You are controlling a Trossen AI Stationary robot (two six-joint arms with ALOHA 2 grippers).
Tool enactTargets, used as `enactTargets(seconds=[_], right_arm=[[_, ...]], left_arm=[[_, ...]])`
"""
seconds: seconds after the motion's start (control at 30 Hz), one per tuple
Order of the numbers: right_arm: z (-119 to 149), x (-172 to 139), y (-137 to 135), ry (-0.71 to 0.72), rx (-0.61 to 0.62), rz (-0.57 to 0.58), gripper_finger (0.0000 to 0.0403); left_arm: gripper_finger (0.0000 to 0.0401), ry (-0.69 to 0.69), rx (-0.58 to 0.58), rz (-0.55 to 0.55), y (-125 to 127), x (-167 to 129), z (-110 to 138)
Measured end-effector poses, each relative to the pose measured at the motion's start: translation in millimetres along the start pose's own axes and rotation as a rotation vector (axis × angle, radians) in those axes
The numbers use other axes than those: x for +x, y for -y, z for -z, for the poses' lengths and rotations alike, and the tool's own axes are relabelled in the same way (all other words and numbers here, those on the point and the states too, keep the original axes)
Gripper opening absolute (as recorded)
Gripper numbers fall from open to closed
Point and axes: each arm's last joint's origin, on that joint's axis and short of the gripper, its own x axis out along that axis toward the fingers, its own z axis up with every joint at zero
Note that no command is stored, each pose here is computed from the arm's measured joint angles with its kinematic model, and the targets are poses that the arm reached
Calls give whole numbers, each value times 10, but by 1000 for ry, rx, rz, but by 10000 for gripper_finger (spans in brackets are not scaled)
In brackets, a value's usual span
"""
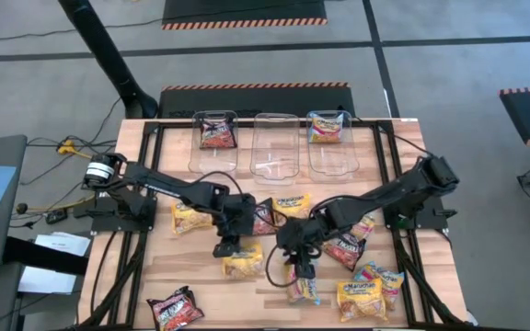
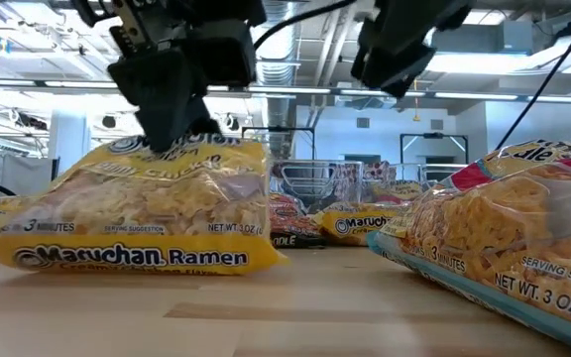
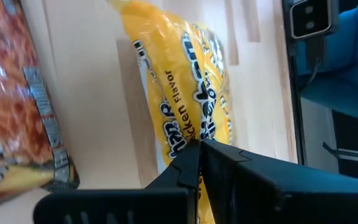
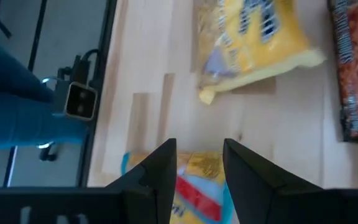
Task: Sort Maruchan noodles
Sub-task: Put the yellow noodle pack into the middle transparent bin
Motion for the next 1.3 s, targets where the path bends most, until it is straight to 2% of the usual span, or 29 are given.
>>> enactTargets(seconds=[0.23,0.53,0.67,0.93,1.3], right_arm=[[45,91,221,68,31,-2,155],[-5,179,424,113,119,16,155],[-42,267,465,141,126,11,155],[-101,252,470,198,113,-6,157],[-119,385,570,223,53,13,206]], left_arm=[[0,40,34,6,58,-61,-124],[0,38,39,0,58,-64,-124],[0,26,32,-3,55,-63,-111],[0,22,29,-10,52,-63,-105],[0,23,29,-23,48,-61,-103]])
